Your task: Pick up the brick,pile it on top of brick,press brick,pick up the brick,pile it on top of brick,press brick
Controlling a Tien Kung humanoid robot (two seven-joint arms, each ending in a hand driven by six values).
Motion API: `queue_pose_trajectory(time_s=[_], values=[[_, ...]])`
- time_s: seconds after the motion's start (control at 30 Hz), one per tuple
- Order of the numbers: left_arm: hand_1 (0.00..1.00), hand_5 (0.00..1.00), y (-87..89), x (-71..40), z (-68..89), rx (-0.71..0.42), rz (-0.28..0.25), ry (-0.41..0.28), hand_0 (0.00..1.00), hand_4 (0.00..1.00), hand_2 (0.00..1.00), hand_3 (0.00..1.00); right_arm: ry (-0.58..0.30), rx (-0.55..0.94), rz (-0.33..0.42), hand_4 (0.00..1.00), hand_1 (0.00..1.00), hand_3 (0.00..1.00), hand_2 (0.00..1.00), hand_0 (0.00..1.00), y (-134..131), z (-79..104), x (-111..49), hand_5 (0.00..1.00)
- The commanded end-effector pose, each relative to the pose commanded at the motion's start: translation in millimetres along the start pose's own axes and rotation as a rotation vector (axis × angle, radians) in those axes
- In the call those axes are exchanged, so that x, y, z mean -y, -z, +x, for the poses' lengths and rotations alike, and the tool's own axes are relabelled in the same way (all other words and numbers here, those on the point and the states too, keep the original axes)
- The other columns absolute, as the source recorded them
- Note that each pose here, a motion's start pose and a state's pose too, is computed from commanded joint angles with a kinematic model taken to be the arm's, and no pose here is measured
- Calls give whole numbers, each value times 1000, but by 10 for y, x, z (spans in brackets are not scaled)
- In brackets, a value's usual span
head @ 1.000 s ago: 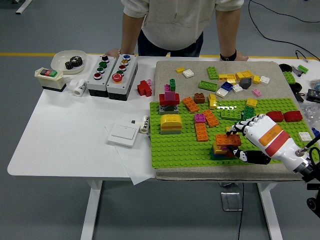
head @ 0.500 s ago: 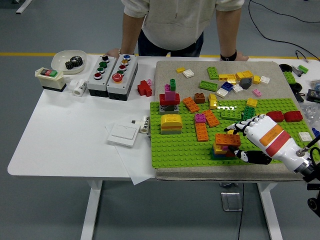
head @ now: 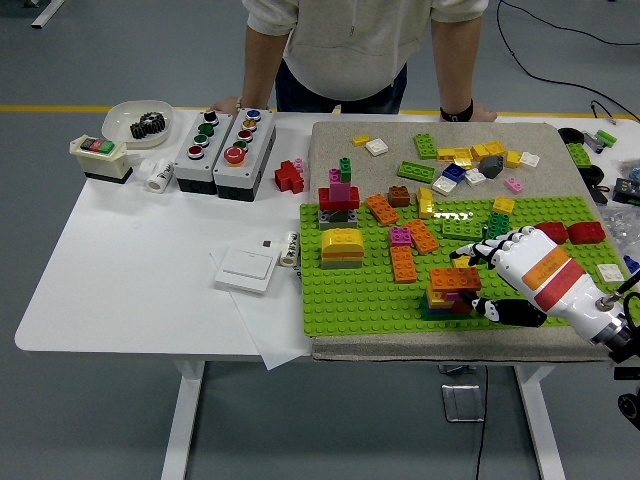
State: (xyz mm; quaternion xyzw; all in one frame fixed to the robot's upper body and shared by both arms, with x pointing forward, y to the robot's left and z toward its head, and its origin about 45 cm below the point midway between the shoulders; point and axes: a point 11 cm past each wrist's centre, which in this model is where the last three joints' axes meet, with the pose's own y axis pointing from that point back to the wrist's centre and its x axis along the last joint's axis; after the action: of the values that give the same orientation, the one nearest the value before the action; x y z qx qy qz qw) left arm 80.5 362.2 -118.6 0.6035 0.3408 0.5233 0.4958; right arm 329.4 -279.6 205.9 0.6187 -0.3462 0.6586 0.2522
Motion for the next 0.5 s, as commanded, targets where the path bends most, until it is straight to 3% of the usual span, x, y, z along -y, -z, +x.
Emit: queue_pose_trajectory(time_s=[0.17,0.2,0.5], values=[[808,662,-7,0,5,0,-2,-1,825,641,802,586,3,-4,-5,758,386,725,536,312,-12,5,-5,352],[808,661,-10,0,6,0,-2,-1,823,640,802,585,3,-7,-7,797,394,767,579,318,-19,8,-7,362],[808,661,-12,0,9,0,-3,-2,823,640,801,586,-11,-20,-4,841,404,816,607,322,1,57,-17,377]])
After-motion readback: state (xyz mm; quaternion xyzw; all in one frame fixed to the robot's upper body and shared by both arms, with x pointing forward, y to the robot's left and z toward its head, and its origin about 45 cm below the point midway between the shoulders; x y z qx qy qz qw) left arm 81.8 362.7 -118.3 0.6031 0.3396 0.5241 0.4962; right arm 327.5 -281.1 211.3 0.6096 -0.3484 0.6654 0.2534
